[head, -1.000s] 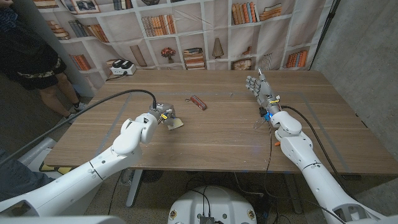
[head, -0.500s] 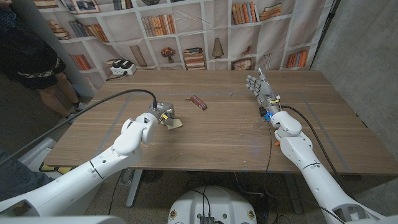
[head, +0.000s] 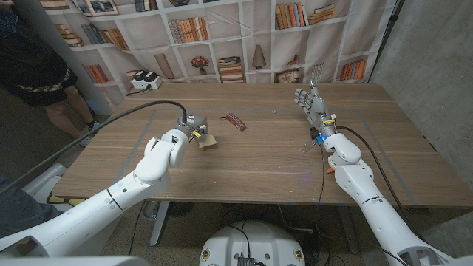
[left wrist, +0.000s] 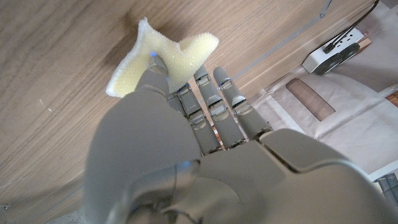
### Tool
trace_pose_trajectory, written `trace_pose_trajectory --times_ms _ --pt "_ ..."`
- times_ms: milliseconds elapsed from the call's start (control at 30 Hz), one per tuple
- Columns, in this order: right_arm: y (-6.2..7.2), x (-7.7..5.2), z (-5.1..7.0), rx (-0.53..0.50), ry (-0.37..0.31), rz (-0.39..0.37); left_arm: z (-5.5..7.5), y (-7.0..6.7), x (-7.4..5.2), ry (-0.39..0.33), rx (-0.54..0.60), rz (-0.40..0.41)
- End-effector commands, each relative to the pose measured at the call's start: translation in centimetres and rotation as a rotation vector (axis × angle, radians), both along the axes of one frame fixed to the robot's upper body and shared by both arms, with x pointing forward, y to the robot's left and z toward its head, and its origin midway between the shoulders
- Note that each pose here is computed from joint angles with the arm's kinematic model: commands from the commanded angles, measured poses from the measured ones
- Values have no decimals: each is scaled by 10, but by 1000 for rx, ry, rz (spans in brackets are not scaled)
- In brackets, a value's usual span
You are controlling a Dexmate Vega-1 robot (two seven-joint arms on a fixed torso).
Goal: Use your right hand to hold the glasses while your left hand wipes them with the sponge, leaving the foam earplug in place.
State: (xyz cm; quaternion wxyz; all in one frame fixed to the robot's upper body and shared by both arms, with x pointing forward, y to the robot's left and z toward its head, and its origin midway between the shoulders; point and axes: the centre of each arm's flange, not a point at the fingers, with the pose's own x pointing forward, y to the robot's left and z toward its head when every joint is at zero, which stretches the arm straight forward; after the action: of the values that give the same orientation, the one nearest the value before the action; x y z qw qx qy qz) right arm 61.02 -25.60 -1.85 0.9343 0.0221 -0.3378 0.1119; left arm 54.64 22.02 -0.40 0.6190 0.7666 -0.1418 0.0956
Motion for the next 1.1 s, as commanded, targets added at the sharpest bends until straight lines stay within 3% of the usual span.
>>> trace_pose_trajectory --times_ms 33,533,733,1100 --pt "-10 -14 -1 -20 -20 -32 11 -6 -6 -68 -24 -28" --pt "-35 -37 9 -109 -92 -111 18 -10 -14 -105 -135 -57" --pt "-48 -47 11 -130 -87 -124 20 -13 -19 -100 -171 -59" --pt "-69 -59 19 -246 -148 -153 20 -33 -30 -104 -186 -48"
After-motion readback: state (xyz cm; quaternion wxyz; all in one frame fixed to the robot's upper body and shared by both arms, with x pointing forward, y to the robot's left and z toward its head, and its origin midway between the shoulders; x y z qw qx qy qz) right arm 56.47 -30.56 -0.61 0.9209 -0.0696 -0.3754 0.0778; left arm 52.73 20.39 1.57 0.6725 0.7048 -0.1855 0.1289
